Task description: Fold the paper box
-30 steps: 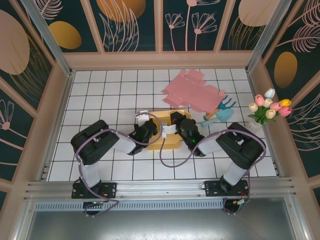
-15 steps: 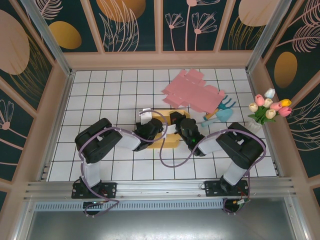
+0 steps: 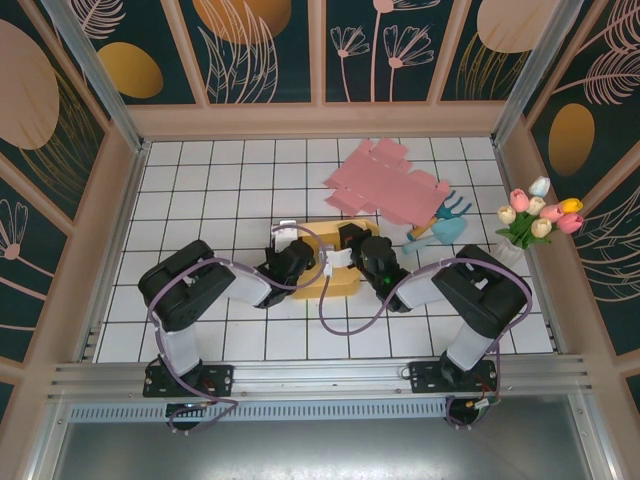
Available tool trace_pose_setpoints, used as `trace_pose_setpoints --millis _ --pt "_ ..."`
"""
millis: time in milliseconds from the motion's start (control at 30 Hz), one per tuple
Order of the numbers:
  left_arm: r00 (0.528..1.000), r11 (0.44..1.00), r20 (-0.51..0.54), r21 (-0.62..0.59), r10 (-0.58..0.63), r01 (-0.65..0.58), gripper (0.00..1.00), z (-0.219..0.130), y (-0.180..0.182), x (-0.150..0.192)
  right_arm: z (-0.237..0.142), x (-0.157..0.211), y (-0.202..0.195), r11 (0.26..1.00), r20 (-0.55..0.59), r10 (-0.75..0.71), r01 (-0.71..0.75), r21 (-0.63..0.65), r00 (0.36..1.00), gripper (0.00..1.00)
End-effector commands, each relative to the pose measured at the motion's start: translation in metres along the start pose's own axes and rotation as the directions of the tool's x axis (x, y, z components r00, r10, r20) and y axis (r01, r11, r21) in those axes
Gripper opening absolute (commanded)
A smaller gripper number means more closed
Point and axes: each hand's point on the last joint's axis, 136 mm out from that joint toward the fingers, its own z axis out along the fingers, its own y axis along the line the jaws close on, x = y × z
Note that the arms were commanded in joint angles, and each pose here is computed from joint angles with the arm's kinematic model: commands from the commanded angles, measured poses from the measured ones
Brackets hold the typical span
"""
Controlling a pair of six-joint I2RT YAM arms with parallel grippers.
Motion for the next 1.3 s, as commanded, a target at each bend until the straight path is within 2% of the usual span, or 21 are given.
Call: trace_pose_setpoints --millis 0,100,167,233,600,833,1033,1133,1233,1267 --pt "0.998 0.996 0.035 -0.075 0.053 -0.051 0.37 -0.006 0.026 -0.009 -0.003 0.034 0.046 0.99 -0.133 0.016 -0.035 -0.136 0.991 0.0" --pt "0.997 0.999 0.066 -0.029 0.028 -0.026 0.41 -0.013 0.024 -0.012 -0.003 0.035 0.048 0.99 -0.137 0.015 -0.034 -0.138 0.99 0.0" --pt "0.995 0.999 0.096 -0.041 0.024 -0.02 0.42 -0.016 0.03 -0.015 -0.003 0.035 0.049 0.99 -0.138 0.016 -0.036 -0.139 0.99 0.0" --pt "0.993 0.998 0.116 -0.055 0.031 -0.025 0.42 -0.016 0.031 -0.019 -0.004 0.034 0.05 0.989 -0.135 0.015 -0.034 -0.142 0.991 0.0" --pt "0.987 0.999 0.164 0.037 -0.008 0.002 0.39 -0.01 0.006 -0.035 -0.005 0.031 0.055 0.986 -0.123 0.01 -0.03 -0.161 0.992 0.0" --pt "0.977 0.995 0.208 0.089 -0.056 0.038 0.38 -0.019 0.005 -0.043 -0.005 0.031 0.059 0.984 -0.124 0.011 -0.032 -0.175 0.992 0.0" --pt "0.973 0.998 0.224 0.057 -0.05 0.038 0.34 -0.018 0.01 -0.044 -0.006 0.032 0.063 0.982 -0.128 0.013 -0.036 -0.183 0.992 0.0" --pt "0.971 0.998 0.231 0.021 -0.059 0.056 0.28 -0.016 0.015 -0.044 -0.006 0.033 0.063 0.982 -0.13 0.014 -0.038 -0.183 0.991 0.0" --pt "0.974 0.982 0.22 -0.166 -0.049 0.087 0.04 -0.01 0.041 -0.038 -0.007 0.034 0.063 0.982 -0.136 0.015 -0.04 -0.182 0.991 0.0" --pt "0.975 0.97 0.219 -0.224 -0.042 0.092 0.0 -0.009 0.05 -0.036 -0.007 0.035 0.062 0.983 -0.138 0.017 -0.042 -0.18 0.99 0.0"
